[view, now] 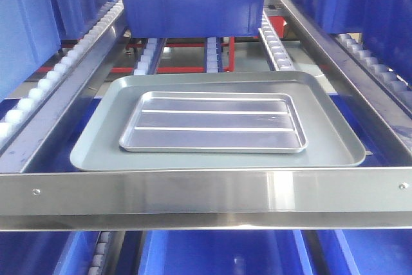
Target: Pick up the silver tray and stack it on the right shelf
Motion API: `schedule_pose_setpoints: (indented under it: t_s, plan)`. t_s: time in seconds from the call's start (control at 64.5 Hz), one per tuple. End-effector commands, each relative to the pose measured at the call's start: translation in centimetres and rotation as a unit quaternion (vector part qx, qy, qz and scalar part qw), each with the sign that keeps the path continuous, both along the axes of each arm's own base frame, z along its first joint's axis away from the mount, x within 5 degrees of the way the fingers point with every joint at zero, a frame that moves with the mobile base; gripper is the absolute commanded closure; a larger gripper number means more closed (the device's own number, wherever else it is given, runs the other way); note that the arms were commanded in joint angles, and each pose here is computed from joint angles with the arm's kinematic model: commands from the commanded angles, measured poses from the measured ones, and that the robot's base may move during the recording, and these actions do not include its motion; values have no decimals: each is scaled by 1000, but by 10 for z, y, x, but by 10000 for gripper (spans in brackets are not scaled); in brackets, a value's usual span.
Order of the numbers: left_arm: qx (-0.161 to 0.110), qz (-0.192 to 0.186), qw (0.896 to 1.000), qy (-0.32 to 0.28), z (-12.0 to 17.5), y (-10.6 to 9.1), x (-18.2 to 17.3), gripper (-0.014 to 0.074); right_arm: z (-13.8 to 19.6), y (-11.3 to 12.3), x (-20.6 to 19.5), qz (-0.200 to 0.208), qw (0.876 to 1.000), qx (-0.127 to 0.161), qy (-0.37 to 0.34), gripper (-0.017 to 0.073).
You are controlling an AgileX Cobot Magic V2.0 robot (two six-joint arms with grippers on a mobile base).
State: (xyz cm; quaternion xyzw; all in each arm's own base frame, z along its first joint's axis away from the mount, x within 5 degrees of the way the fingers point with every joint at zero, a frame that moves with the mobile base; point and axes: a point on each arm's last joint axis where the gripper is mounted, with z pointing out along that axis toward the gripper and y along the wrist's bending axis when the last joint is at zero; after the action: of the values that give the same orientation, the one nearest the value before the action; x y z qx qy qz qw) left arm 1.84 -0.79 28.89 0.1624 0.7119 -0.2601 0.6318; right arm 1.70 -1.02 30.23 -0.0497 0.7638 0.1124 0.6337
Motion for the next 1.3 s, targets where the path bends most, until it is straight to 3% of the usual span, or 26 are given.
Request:
schedule_pose_setpoints:
  t_s: [0.0, 0.651, 0.713, 0.791, 0.884, 0.992, 1.163, 1.287]
  plan:
    - [-35, -8, 998, -45, 15, 3, -5, 694, 14, 0, 0, 3, 999, -2, -44, 503]
    - [-33, -8, 998, -44, 12, 2, -4, 694, 14, 0, 0, 3, 999, -2, -43, 503]
    - [-25, -9, 999, -43, 8, 1, -3, 694, 14, 0, 0, 3, 999, -2, -43, 503]
    - [2, -6, 998, -59, 2, -3, -1, 694, 14, 0, 0, 3, 999, -2, -43, 503]
    - [9, 26, 997, -71, -3, -5, 2, 694, 14, 0, 0, 3, 999, -2, -43, 503]
    - [5, 100, 992, -80, -11, -5, 8, 694, 14, 0, 0, 3, 999, -2, -43, 503]
    - [-7, 227, 969, -100, -29, 1, 21, 694, 14, 0, 0, 3, 999, -2, -43, 503]
    - [-14, 274, 954, -121, -49, 5, 29, 694, 14, 0, 0, 3, 999, -2, -43, 503]
